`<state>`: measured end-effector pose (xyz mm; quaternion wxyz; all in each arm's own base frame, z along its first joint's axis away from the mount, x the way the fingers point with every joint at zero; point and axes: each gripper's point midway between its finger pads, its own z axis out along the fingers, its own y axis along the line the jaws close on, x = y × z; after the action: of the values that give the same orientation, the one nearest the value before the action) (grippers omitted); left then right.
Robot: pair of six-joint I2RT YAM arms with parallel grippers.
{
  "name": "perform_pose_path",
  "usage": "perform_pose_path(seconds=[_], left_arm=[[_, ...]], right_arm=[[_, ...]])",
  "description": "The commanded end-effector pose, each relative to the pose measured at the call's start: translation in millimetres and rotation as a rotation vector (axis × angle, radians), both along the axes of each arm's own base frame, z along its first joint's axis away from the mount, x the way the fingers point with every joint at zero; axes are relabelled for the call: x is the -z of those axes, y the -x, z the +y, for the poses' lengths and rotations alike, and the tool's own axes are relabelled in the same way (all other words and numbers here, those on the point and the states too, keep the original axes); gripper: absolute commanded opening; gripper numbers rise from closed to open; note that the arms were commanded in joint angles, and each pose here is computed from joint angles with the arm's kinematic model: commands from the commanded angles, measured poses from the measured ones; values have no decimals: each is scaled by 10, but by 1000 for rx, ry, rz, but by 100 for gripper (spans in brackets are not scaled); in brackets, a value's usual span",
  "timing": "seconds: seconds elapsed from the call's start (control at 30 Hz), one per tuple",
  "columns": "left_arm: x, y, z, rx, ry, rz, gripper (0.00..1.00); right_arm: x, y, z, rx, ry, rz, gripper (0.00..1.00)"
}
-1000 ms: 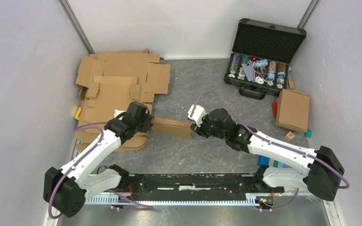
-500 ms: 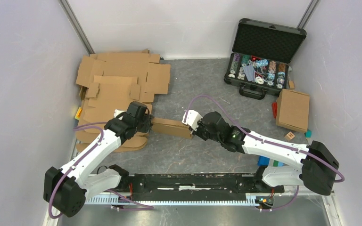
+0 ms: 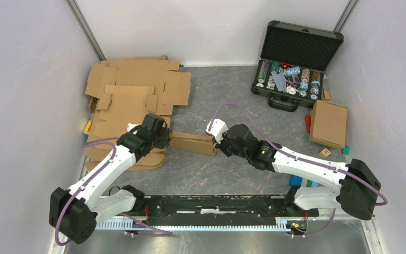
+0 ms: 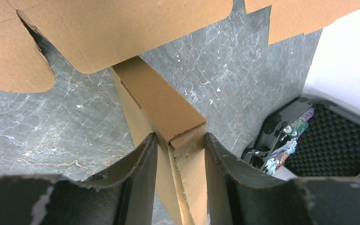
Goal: Fold the paper box
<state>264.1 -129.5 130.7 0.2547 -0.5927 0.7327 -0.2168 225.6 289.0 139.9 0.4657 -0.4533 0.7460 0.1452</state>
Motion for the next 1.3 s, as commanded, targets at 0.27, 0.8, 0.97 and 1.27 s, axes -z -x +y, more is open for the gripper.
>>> perform_pose_path(seconds=[0.27, 0.8, 0.97, 1.27], left_arm=[[95, 90, 16, -21, 4, 62, 24], [139, 98, 31, -43, 13, 67, 22], [74, 53, 5, -28, 19, 36, 58], [-99, 66, 73, -11, -8, -20, 82]], right_arm=[[-445, -65, 313, 78, -219, 64, 13], [-423, -138, 230, 179, -235, 80, 34], [-376, -141, 198, 154, -191, 55, 38], [-309, -174, 69, 154, -120, 6, 37]])
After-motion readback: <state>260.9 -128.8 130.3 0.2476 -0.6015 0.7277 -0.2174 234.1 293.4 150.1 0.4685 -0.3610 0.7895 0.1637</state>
